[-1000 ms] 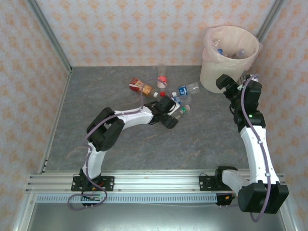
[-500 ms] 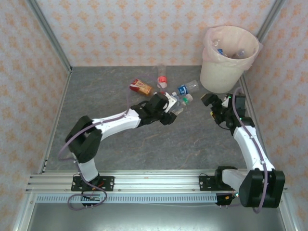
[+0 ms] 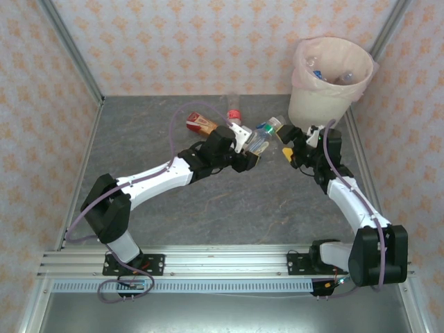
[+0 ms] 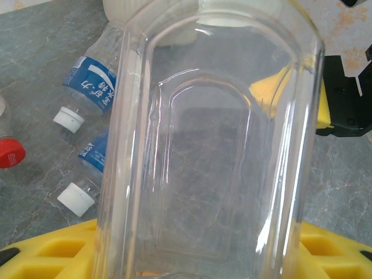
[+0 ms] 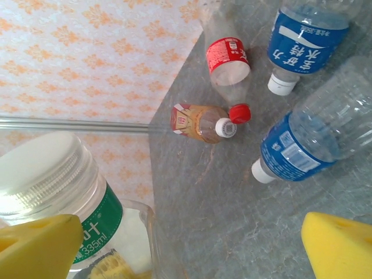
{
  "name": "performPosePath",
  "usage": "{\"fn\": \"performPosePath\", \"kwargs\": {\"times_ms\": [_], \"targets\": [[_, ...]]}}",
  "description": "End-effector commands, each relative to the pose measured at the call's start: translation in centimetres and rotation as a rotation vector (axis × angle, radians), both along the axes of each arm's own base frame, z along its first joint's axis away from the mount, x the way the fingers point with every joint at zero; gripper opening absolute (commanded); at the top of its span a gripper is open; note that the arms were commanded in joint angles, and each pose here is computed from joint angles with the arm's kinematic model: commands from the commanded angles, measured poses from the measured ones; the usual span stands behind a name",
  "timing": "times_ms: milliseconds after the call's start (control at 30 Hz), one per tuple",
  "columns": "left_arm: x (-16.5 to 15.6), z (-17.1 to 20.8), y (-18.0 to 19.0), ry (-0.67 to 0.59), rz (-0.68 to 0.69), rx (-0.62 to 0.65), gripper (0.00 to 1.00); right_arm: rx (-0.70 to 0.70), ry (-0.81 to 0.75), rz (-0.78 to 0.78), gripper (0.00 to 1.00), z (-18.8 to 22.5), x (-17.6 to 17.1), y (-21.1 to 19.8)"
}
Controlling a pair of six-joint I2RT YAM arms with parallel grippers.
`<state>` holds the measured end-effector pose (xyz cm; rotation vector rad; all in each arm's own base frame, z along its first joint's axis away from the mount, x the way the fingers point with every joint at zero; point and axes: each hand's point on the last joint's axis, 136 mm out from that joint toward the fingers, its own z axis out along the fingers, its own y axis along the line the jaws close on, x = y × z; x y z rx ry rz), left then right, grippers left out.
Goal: Put the plastic bottles in the bin
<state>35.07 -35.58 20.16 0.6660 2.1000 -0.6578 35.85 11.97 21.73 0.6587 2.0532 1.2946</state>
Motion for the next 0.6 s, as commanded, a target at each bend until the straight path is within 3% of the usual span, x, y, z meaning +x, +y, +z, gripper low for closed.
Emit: {"fn": "performPosePath", "kwargs": {"times_ms": [0,367,567], "targets": [[-1.9,-1.2,-1.5,0.053,-0.096,0.016,0.52,0.025,-0.235,0.057,0.99,5.4,0.4,1.5],[-0.3,-3.1,-1.2,0.105,-0.02,0.062,0.5,0.031,-0.368,-0.028,0.99,7.2,-0.2,0.2],[-1.2,-1.6,-1.9,0.073,-0.075,-0.022,0.51,-0.019,-0.224,-0.065,0.95,3.7,0.6,-0.3]]}}
